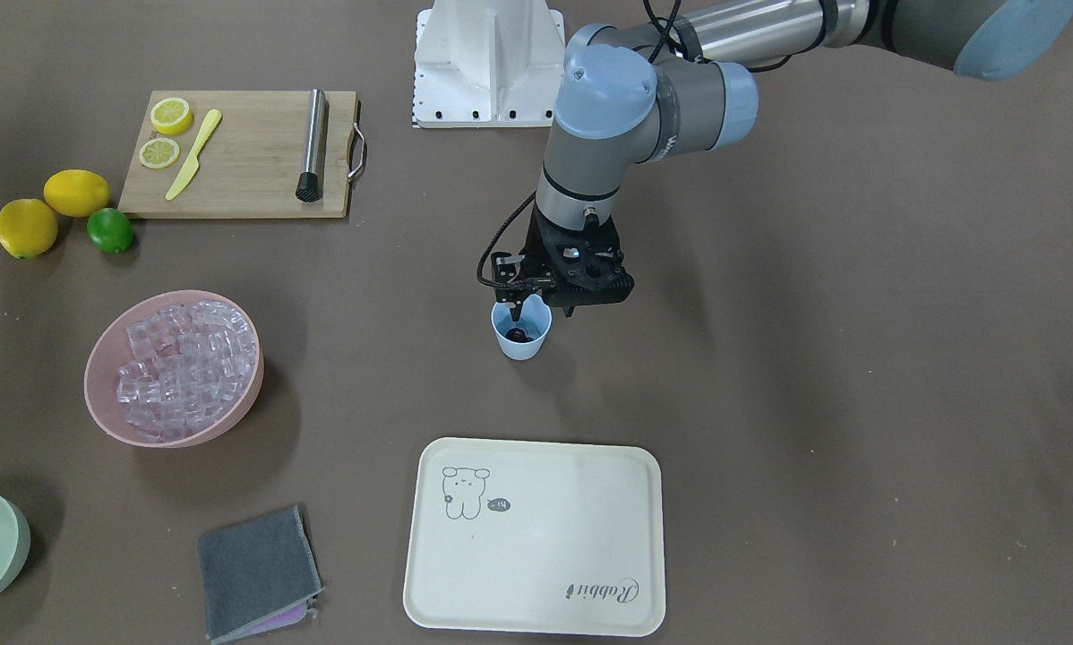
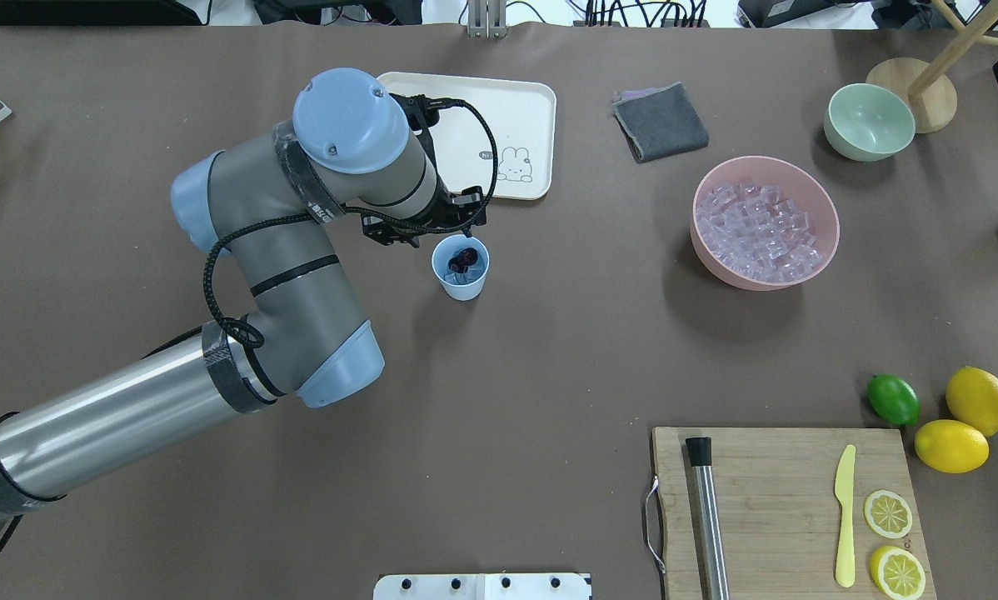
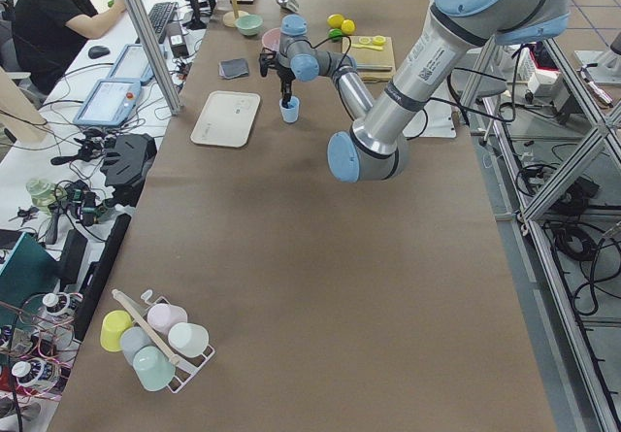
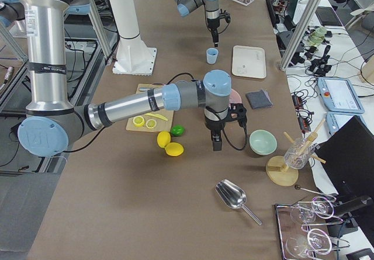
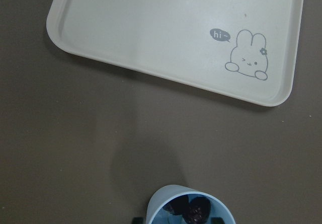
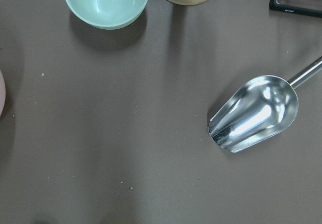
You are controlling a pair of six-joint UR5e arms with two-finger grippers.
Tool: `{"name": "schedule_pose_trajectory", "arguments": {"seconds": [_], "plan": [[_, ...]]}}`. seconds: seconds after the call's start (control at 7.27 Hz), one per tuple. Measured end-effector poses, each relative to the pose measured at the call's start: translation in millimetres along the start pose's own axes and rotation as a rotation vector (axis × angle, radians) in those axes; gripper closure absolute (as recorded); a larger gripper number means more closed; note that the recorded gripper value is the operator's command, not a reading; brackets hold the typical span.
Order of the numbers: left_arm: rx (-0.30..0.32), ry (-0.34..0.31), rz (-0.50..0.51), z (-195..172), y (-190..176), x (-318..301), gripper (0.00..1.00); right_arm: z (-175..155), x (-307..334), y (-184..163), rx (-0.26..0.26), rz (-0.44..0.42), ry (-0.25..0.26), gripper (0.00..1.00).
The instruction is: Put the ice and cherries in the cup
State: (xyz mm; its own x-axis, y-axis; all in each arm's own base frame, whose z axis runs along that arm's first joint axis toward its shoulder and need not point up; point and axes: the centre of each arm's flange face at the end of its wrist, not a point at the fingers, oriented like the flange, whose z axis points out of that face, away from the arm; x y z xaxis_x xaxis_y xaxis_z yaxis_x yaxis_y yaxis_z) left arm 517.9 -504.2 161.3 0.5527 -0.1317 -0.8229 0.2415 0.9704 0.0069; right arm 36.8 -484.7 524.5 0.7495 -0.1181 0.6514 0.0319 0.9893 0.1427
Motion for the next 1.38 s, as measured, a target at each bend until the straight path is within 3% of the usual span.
{"name": "schedule_pose_trajectory", "arguments": {"seconds": [0.14, 0.41, 0.69, 0.96, 1.38], "plan": [[0.005, -0.004, -0.008, -5.5, -5.7, -21.8, 0.02, -0.3, -0.3, -0.5, 0.001, -0.001, 0.0, 0.0], [-0.035, -0.025, -0.014, -32.5, -64.2, -118.2, 0.02, -0.1, -0.2, -0.5, 0.0, 0.0, 0.0, 0.0], [-0.057, -0.057, 0.062, -76.0, -142.9, -256.6, 0.02, -0.1, -0.2, 0.2, 0.0, 0.0, -0.001, 0.0], [-0.081, -0.051, 0.138, -127.2, -196.8, -407.1, 0.02, -0.6, -0.7, -0.7, 0.001, -0.001, -0.001, 0.0], [-0.075, -0.054, 0.217, -180.1, -190.4, -591.4, 0.02, -1.3, -1.3, -1.4, 0.003, -0.003, -0.001, 0.0]]}}
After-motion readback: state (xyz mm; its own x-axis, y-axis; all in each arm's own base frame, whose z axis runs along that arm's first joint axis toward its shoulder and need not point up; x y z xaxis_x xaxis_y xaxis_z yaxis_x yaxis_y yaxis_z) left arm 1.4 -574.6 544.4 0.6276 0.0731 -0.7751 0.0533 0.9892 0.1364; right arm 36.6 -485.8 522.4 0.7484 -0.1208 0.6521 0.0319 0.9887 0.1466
